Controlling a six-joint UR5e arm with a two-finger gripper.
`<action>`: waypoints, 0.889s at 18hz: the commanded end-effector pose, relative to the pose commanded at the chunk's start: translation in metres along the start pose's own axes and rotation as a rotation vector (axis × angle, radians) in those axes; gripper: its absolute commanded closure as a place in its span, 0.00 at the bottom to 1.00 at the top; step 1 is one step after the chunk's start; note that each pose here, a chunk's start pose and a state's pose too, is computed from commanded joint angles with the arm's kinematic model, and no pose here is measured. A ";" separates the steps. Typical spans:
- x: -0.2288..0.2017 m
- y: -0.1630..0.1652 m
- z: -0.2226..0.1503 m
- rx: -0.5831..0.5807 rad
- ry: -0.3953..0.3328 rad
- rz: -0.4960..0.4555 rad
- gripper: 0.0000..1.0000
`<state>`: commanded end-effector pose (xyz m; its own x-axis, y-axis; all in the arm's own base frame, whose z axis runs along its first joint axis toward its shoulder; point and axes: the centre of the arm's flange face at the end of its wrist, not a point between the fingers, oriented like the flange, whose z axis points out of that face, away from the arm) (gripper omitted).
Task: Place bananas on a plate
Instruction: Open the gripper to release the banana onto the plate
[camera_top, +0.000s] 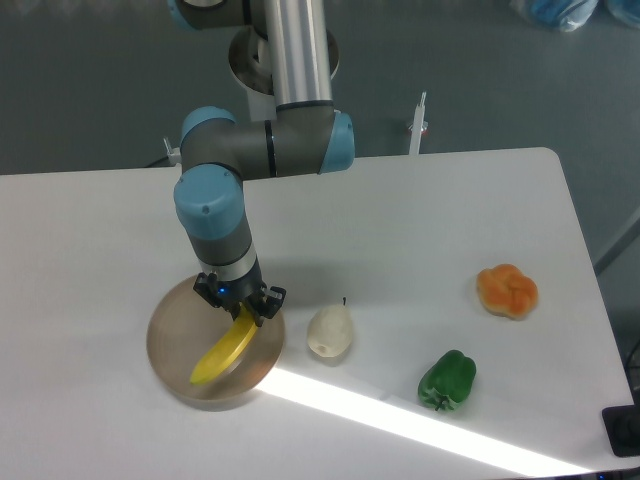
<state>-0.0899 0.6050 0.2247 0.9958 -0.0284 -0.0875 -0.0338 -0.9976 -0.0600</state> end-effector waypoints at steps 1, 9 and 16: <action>0.000 -0.001 -0.002 0.003 0.000 -0.003 0.80; 0.001 -0.010 0.015 0.006 -0.002 0.003 0.79; 0.001 -0.011 0.020 0.002 0.000 0.014 0.78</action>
<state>-0.0904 0.6172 0.2051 0.9952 -0.0420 -0.0886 -0.0475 -0.9970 -0.0608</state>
